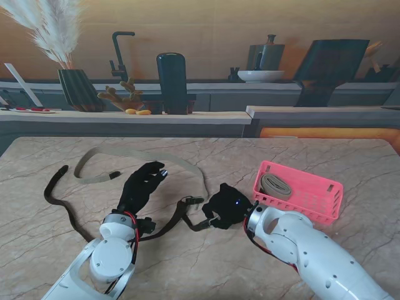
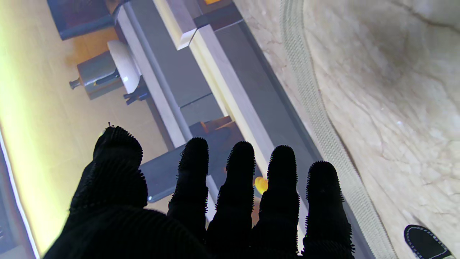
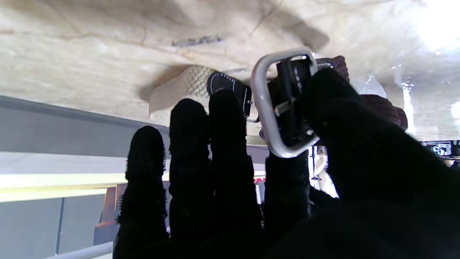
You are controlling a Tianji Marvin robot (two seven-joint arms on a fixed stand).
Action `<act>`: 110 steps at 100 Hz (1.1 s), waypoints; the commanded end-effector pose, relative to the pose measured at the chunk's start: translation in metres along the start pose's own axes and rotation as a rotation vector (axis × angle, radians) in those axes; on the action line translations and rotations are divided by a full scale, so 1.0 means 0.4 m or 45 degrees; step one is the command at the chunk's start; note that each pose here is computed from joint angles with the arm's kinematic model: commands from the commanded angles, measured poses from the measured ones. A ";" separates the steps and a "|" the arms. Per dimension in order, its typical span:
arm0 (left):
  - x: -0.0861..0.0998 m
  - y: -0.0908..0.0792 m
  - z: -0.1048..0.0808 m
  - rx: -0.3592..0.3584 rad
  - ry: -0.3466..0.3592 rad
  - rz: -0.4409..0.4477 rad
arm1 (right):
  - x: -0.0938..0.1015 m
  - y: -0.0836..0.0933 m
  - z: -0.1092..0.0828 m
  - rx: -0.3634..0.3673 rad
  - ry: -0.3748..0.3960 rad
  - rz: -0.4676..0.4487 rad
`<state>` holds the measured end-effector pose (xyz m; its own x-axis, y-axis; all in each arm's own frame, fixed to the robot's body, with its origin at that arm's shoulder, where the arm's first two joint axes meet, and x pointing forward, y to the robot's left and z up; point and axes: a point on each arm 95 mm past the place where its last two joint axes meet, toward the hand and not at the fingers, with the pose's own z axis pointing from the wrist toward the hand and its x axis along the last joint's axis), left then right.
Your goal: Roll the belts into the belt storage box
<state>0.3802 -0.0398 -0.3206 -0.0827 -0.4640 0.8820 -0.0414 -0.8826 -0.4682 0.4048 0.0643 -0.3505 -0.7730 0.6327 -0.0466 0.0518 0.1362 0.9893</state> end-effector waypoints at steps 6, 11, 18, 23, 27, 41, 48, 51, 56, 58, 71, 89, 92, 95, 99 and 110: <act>-0.003 0.003 0.000 -0.069 -0.044 0.051 | -0.017 0.050 -0.010 -0.055 0.032 -0.067; -0.005 0.005 0.003 -0.103 -0.060 0.071 | -0.023 0.064 -0.016 -0.070 0.044 -0.095; -0.009 0.009 0.007 -0.154 -0.075 0.084 | -0.028 0.084 -0.025 -0.087 0.060 -0.133; -0.014 0.012 0.011 -0.209 -0.084 0.092 | -0.031 0.098 -0.031 -0.100 0.069 -0.154; -0.019 0.012 0.014 -0.259 -0.095 0.102 | -0.032 0.109 -0.036 -0.107 0.075 -0.169; -0.036 0.020 0.027 -0.393 -0.087 0.159 | -0.035 0.139 -0.049 -0.123 0.090 -0.211; -0.037 0.031 0.033 -0.443 -0.054 0.203 | -0.036 0.151 -0.053 -0.132 0.093 -0.221; -0.038 0.036 0.036 -0.466 -0.040 0.229 | -0.036 0.156 -0.054 -0.134 0.094 -0.224; -0.039 0.043 0.040 -0.500 -0.016 0.281 | -0.036 0.164 -0.055 -0.137 0.095 -0.228; -0.040 0.045 0.041 -0.510 -0.006 0.302 | -0.036 0.166 -0.055 -0.139 0.095 -0.230; -0.039 0.074 0.051 -0.524 0.070 0.411 | -0.036 0.184 -0.054 -0.149 0.097 -0.233; -0.036 0.108 0.059 -0.520 0.154 0.451 | -0.037 0.205 -0.052 -0.163 0.095 -0.241; -0.035 0.113 0.059 -0.530 0.163 0.453 | -0.038 0.208 -0.051 -0.162 0.096 -0.241; -0.035 0.117 0.058 -0.539 0.175 0.460 | -0.038 0.210 -0.051 -0.161 0.096 -0.239; -0.034 0.124 0.058 -0.550 0.194 0.469 | -0.038 0.213 -0.050 -0.161 0.097 -0.239; -0.031 0.135 0.057 -0.605 0.256 0.486 | -0.040 0.222 -0.047 -0.159 0.093 -0.237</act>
<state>0.4041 -0.0772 -0.3542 -0.3310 -0.6892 0.6446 -0.3803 -0.5277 -0.7595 0.4091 0.0477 -0.2682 -0.8039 0.5542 -0.2162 -0.1552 0.1555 0.9756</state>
